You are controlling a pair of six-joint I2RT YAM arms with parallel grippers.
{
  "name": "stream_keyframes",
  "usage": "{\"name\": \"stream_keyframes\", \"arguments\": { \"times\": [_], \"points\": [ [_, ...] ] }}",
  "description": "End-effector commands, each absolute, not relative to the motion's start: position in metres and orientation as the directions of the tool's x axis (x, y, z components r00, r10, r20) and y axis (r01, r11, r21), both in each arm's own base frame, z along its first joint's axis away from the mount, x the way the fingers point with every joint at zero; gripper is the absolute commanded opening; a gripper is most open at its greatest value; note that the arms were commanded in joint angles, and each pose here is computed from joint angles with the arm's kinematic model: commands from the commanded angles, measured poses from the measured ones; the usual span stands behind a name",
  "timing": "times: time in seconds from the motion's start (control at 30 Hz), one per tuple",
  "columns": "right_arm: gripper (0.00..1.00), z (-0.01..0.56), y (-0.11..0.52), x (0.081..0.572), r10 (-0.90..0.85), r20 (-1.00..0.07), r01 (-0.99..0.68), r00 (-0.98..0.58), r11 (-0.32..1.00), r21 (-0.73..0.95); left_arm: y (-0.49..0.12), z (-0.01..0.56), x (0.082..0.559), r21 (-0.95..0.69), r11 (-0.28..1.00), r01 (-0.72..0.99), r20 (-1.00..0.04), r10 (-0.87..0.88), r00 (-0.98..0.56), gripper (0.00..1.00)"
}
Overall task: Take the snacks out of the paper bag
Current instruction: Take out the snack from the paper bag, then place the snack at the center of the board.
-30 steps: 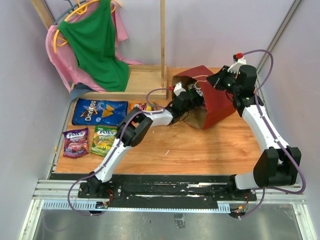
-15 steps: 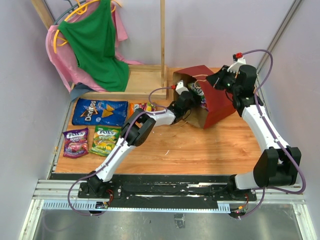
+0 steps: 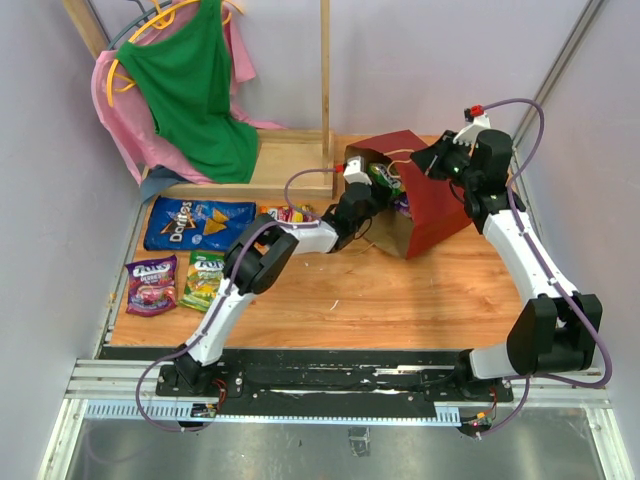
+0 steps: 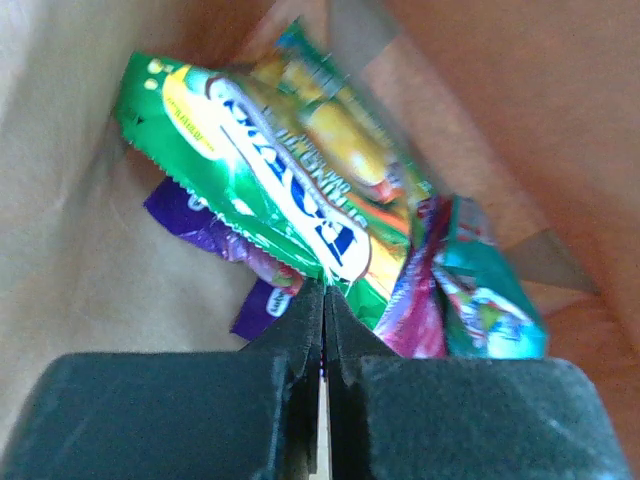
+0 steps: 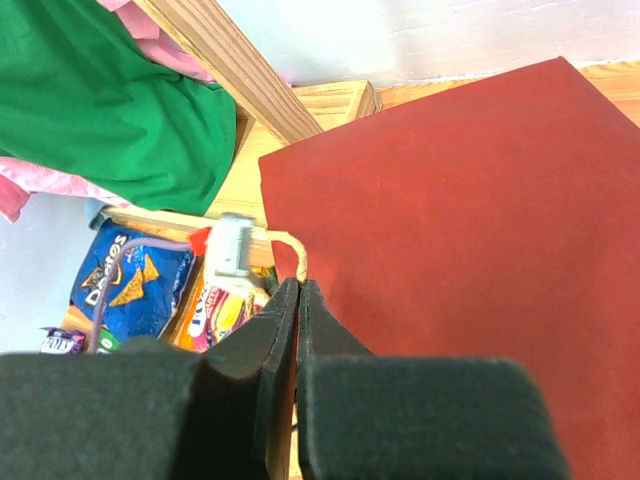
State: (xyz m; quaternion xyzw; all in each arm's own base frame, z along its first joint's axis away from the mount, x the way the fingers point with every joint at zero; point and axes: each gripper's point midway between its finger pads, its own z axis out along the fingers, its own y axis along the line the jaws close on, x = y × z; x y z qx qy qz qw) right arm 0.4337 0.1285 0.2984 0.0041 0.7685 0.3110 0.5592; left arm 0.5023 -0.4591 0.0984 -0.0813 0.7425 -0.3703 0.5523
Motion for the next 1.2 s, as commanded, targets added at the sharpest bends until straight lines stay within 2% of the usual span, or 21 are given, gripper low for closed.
{"name": "stream_keyframes", "arguments": {
  "times": [0.0,0.33,0.6,0.7,0.8,1.03,1.17],
  "points": [
    [0.01,0.308,0.135,0.431,0.354,-0.866,-0.377,-0.354,0.793,0.478,-0.446,0.204,0.489,-0.603,0.664,0.442,-0.79,-0.573,-0.218,0.01],
    [0.01,0.309,0.138,0.431,0.356,-0.866,-0.381,-0.351,0.791,0.479,-0.4,0.259,0.409,-0.59,0.599,0.541,-0.796,-0.546,-0.263,0.01],
    [0.01,0.314,0.142,0.427,0.353,-0.869,-0.393,-0.346,0.787,0.476,-0.324,0.283,0.34,-0.472,0.7,0.536,-0.88,-0.413,-0.236,0.01],
    [0.01,0.317,0.144,0.424,0.352,-0.871,-0.398,-0.342,0.785,0.474,-0.3,0.27,0.315,-0.407,0.74,0.536,-0.913,-0.309,-0.265,0.01],
    [0.01,0.318,0.148,0.422,0.35,-0.873,-0.407,-0.339,0.782,0.471,-0.287,0.243,0.287,-0.375,0.746,0.55,-0.913,-0.194,-0.358,0.01],
    [0.01,0.32,0.166,0.418,0.332,-0.876,-0.441,-0.349,0.767,0.466,-0.277,0.176,0.216,-0.49,0.623,0.609,-0.826,-0.108,-0.554,0.01],
    [0.01,0.324,0.173,0.414,0.32,-0.881,-0.458,-0.348,0.762,0.457,-0.27,0.148,0.205,-0.532,0.64,0.555,-0.769,-0.09,-0.632,0.01]
  ]
}}
